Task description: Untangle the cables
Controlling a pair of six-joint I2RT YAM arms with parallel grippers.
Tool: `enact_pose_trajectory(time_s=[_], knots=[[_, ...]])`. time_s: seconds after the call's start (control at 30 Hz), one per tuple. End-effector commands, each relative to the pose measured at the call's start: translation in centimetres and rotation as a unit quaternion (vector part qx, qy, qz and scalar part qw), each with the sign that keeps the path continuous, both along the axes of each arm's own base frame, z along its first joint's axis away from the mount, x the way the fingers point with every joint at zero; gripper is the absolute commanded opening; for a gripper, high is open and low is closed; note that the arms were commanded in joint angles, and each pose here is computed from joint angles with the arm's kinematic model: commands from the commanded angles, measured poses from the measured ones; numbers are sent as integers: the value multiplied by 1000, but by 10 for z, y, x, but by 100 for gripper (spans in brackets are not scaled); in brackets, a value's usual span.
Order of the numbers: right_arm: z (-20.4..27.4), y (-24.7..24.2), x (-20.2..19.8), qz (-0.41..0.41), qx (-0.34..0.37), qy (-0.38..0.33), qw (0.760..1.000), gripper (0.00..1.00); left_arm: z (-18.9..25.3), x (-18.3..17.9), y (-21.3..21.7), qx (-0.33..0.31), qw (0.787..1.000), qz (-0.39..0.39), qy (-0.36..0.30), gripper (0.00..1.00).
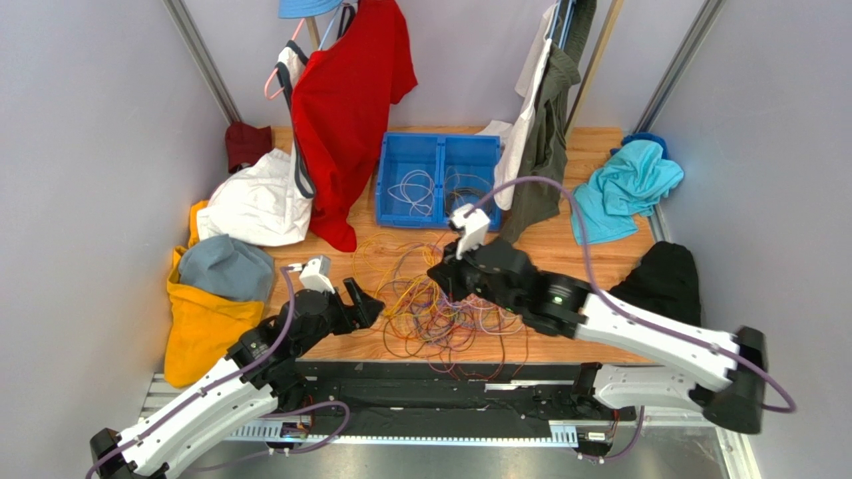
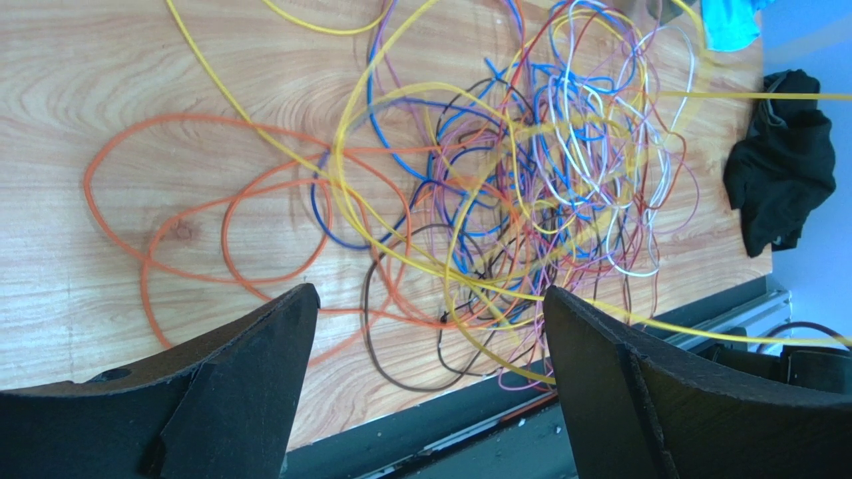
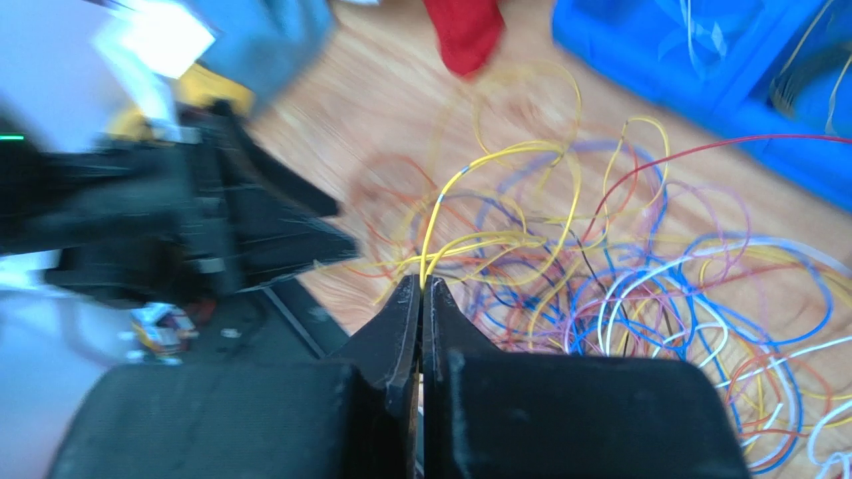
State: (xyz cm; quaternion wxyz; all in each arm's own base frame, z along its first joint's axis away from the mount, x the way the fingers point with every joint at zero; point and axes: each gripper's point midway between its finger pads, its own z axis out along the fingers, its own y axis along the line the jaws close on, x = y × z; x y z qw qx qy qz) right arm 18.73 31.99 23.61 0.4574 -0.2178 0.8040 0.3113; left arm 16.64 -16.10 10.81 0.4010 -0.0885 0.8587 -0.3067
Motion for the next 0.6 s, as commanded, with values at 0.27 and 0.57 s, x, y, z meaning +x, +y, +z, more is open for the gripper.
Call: enact_pose_trajectory(time_s=[0.27,0.57], knots=[[195,-98,-29,-40,128,-165,977,0,65,20,-13,-41,995,-6,-87,93],[191,-85,-29,-24,113,-152,982,0,100,16,-29,-86,984,-54,-148,94]])
